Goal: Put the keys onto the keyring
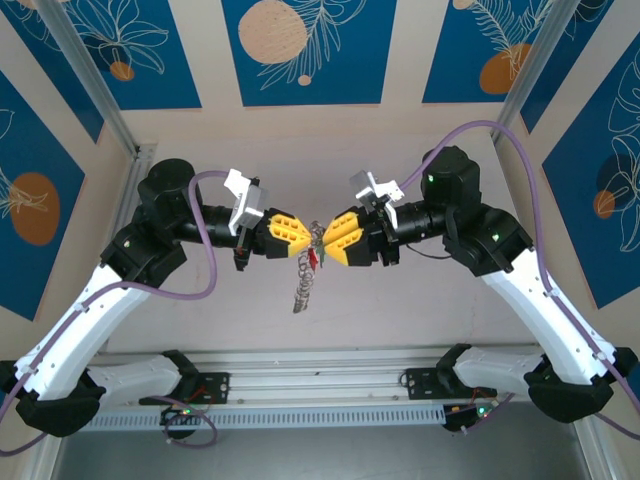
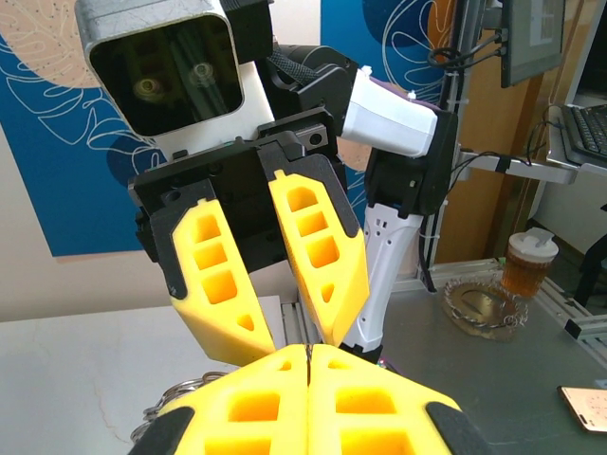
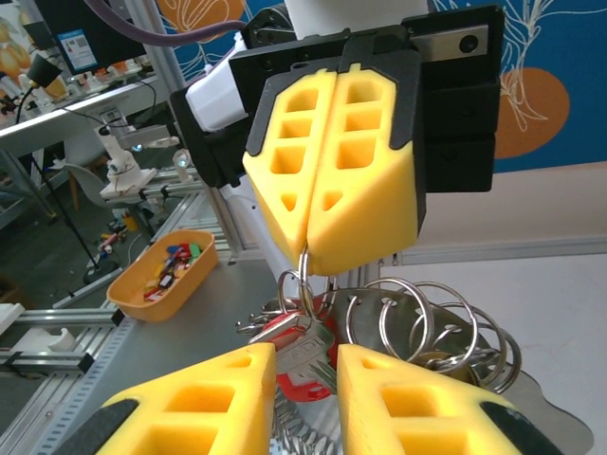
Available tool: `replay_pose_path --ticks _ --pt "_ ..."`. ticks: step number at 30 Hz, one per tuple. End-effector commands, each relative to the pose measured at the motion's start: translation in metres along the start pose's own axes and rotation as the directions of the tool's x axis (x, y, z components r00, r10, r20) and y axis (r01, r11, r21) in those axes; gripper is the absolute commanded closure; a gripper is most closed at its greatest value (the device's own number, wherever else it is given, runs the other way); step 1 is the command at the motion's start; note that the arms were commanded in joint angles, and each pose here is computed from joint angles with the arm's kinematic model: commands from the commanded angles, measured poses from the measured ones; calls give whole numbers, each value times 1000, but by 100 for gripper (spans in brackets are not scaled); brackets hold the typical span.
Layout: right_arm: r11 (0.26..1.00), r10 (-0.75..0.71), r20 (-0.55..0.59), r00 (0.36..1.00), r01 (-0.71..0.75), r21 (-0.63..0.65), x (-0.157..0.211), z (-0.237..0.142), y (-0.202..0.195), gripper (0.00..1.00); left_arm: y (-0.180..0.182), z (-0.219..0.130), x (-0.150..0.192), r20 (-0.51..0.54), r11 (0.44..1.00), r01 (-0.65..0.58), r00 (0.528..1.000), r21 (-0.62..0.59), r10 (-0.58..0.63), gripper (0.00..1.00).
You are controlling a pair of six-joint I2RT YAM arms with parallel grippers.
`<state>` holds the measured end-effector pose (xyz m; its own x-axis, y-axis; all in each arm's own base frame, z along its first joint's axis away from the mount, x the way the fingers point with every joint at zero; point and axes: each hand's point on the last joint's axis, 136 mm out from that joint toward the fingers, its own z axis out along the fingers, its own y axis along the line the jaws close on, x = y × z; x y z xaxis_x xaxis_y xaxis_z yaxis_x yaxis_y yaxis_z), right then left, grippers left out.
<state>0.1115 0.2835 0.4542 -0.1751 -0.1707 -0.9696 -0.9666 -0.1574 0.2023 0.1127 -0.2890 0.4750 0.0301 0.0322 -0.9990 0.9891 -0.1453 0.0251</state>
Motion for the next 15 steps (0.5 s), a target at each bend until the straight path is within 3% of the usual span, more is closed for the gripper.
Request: replay_pose_path --ticks 1,15 --pt "998 2 7 1000 -2 -64 -6 2 10 77 -9 -4 -17 33 998 -51 998 27 51 100" --pt "997 2 -10 1000 -3 -76 -5 14 5 83 -10 -5 -17 39 998 -51 998 28 50 100"
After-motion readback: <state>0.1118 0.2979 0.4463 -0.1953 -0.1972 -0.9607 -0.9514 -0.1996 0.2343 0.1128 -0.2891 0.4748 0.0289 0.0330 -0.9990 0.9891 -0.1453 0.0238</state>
